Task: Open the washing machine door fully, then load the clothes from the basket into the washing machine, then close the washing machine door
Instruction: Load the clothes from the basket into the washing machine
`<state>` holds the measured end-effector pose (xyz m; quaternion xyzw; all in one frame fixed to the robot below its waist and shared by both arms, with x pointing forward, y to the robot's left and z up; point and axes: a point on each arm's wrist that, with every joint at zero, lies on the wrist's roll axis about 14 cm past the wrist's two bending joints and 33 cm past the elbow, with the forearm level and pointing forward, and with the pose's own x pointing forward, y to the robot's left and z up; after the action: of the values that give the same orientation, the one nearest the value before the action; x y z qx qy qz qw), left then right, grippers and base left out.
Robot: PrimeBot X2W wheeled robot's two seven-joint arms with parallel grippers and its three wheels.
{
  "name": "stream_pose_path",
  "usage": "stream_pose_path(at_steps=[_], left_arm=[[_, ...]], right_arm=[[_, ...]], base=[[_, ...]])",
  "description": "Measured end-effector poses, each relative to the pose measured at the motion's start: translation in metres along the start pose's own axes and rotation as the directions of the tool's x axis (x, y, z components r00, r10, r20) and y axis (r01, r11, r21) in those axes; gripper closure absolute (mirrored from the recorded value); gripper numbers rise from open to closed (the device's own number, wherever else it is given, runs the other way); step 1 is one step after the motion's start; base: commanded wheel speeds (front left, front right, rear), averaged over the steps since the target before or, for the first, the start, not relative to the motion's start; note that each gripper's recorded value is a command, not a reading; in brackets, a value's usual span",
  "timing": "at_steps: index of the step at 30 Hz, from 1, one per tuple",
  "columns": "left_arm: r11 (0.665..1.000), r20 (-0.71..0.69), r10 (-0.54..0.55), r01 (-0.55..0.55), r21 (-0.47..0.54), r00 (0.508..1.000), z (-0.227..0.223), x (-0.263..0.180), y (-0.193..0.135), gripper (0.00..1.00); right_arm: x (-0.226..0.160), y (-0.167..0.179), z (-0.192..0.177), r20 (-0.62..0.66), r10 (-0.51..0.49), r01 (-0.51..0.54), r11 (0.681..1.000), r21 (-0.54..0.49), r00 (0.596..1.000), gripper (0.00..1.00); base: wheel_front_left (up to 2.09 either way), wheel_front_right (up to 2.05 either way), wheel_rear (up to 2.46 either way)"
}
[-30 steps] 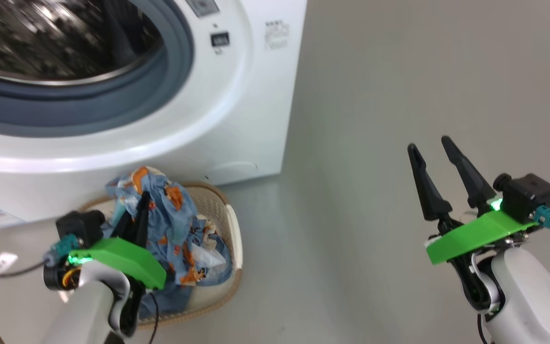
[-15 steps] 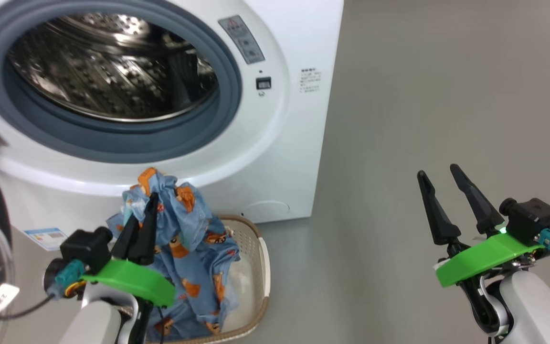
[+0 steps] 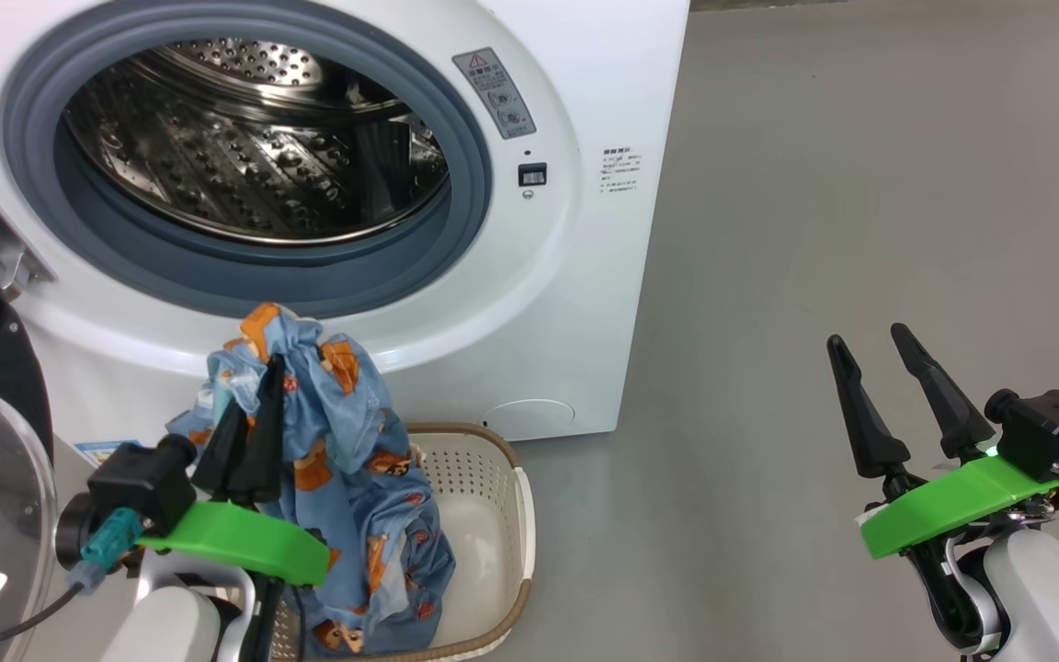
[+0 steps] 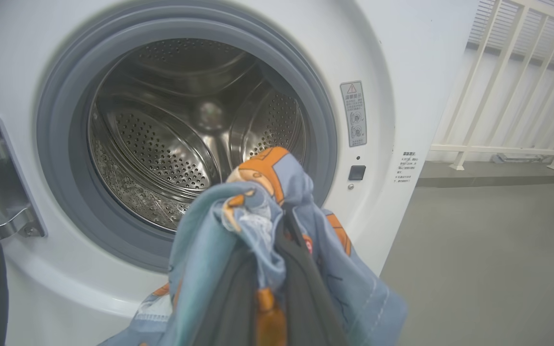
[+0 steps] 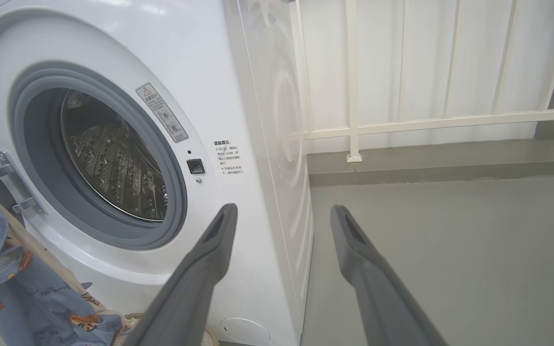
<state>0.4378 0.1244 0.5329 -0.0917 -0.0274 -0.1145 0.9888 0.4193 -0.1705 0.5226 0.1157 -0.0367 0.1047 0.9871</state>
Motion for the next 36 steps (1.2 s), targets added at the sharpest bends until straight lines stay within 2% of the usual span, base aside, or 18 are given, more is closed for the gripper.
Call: stream_pose_path(at_steps=[19,26,36], left_arm=[[1.000,-0.023,0.007,-0.007,-0.005,1.000,-0.009,0.013,0.002,1.00],[1.000,-0.030,0.006,-0.006,-0.012,1.000,-0.015,0.045,0.007,1.00],[1.000,-0.109,0.007,-0.008,-0.012,0.994,-0.050,0.104,0.024,1.00]], right_arm=[[0.001,-0.009,-0.012,-0.030,-0.020,0.020,1.000,-0.002,0.999,0.00],[0.008,-0.017,-0.024,-0.058,-0.032,0.032,0.999,-0.006,0.998,0.00],[0.025,-0.034,-0.039,-0.082,-0.061,0.060,0.998,-0.018,0.995,0.00]], base=[[0.00,0.00,0.00],[0.00,0.00,0.00],[0.00,0.00,0.00]])
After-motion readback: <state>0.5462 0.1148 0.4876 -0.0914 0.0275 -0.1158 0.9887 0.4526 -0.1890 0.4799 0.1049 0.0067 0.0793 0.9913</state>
